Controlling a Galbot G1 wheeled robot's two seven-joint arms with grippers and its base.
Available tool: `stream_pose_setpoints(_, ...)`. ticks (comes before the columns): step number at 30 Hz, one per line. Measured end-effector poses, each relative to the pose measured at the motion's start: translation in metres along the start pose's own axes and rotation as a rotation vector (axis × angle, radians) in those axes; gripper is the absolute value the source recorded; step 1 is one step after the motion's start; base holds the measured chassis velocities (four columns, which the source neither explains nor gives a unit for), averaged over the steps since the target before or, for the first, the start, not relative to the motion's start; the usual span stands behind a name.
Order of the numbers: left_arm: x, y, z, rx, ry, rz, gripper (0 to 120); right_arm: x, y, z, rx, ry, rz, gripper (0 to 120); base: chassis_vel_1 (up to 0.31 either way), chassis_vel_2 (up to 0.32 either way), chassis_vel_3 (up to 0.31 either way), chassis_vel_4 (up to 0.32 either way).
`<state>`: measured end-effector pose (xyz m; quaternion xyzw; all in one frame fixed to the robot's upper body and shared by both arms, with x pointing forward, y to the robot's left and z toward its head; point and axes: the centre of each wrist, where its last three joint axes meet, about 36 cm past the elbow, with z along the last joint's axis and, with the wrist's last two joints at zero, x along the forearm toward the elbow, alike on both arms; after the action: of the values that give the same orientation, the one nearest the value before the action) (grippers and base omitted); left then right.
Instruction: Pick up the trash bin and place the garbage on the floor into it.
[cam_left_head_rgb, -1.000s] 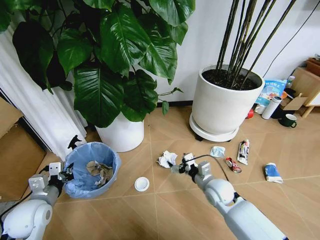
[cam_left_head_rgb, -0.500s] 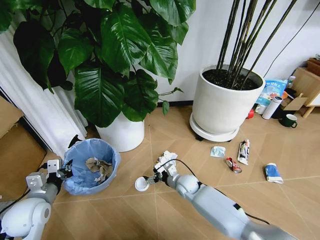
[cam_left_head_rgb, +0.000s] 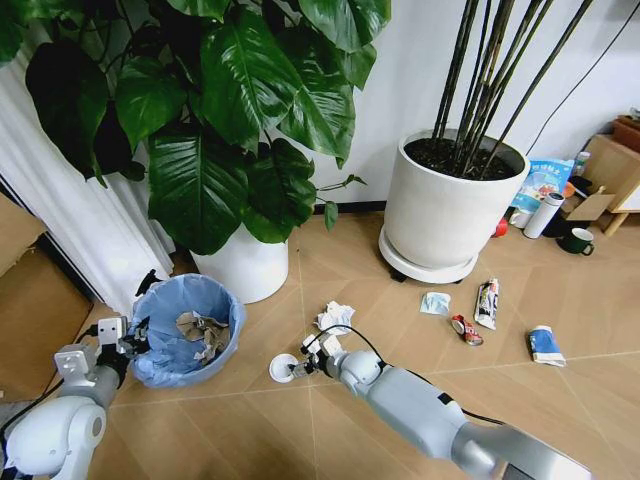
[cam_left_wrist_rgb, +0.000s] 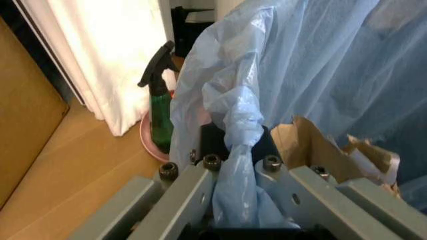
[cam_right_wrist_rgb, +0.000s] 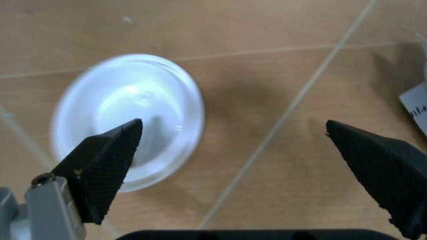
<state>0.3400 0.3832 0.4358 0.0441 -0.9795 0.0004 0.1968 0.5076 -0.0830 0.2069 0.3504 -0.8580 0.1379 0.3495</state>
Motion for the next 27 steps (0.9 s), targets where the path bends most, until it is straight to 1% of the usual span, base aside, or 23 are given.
stream_pose_setpoints(5, 0.0, -0.002, -0.001, 0.001, -0.003, 0.005, 0, -0.015, -0.002, 0.004, 0.003, 0.009, 0.035, 95, 0.0, 0.0, 0.0, 0.0)
stream_pose_setpoints(7, -0.001, -0.002, -0.001, 0.002, -0.003, 0.007, 0, -0.023, 0.003, -0.002, -0.008, 0.0, 0.037, 94, 0.0, 0.0, 0.0, 0.0)
stream_pose_setpoints(14, -0.001, -0.002, -0.001, 0.001, -0.003, 0.009, 0, -0.03, 0.011, -0.01, -0.023, -0.011, 0.03, 91, 0.0, 0.0, 0.0, 0.0)
stream_pose_setpoints(16, -0.001, -0.001, -0.001, -0.001, -0.005, 0.008, 0, -0.03, 0.011, -0.007, -0.016, -0.004, 0.034, 83, 0.0, 0.0, 0.0, 0.0)
stream_pose_setpoints(17, -0.001, -0.001, -0.001, -0.001, -0.005, 0.008, 0, -0.03, 0.011, -0.007, -0.016, -0.004, 0.034, 83, 0.0, 0.0, 0.0, 0.0)
stream_pose_setpoints(19, -0.002, -0.001, -0.001, 0.0, -0.006, 0.008, 0, -0.028, 0.008, -0.002, -0.015, 0.001, 0.038, 78, 0.0, 0.0, 0.0, 0.0)
stream_pose_setpoints(22, -0.003, -0.001, -0.001, 0.0, -0.007, 0.008, 0, -0.027, 0.007, 0.001, -0.013, 0.002, 0.039, 76, 0.0, 0.0, 0.0, 0.0)
stream_pose_setpoints(24, -0.004, -0.001, -0.001, 0.001, -0.006, 0.01, 0, -0.027, 0.007, 0.003, -0.016, 0.0, 0.04, 70, 0.0, 0.0, 0.0, 0.0)
stream_pose_setpoints(25, -0.005, -0.002, -0.001, 0.002, -0.006, 0.012, 0, -0.027, 0.007, 0.003, -0.018, -0.001, 0.041, 65, 0.0, 0.0, 0.0, 0.0)
stream_pose_setpoints(26, -0.005, -0.002, -0.001, 0.002, -0.006, 0.012, 0, -0.027, 0.007, 0.003, -0.018, -0.001, 0.041, 65, 0.0, 0.0, 0.0, 0.0)
stream_pose_setpoints(27, -0.006, -0.002, -0.001, 0.002, -0.006, 0.013, 0, -0.027, 0.007, 0.003, -0.019, -0.002, 0.041, 62, 0.0, 0.0, 0.0, 0.0)
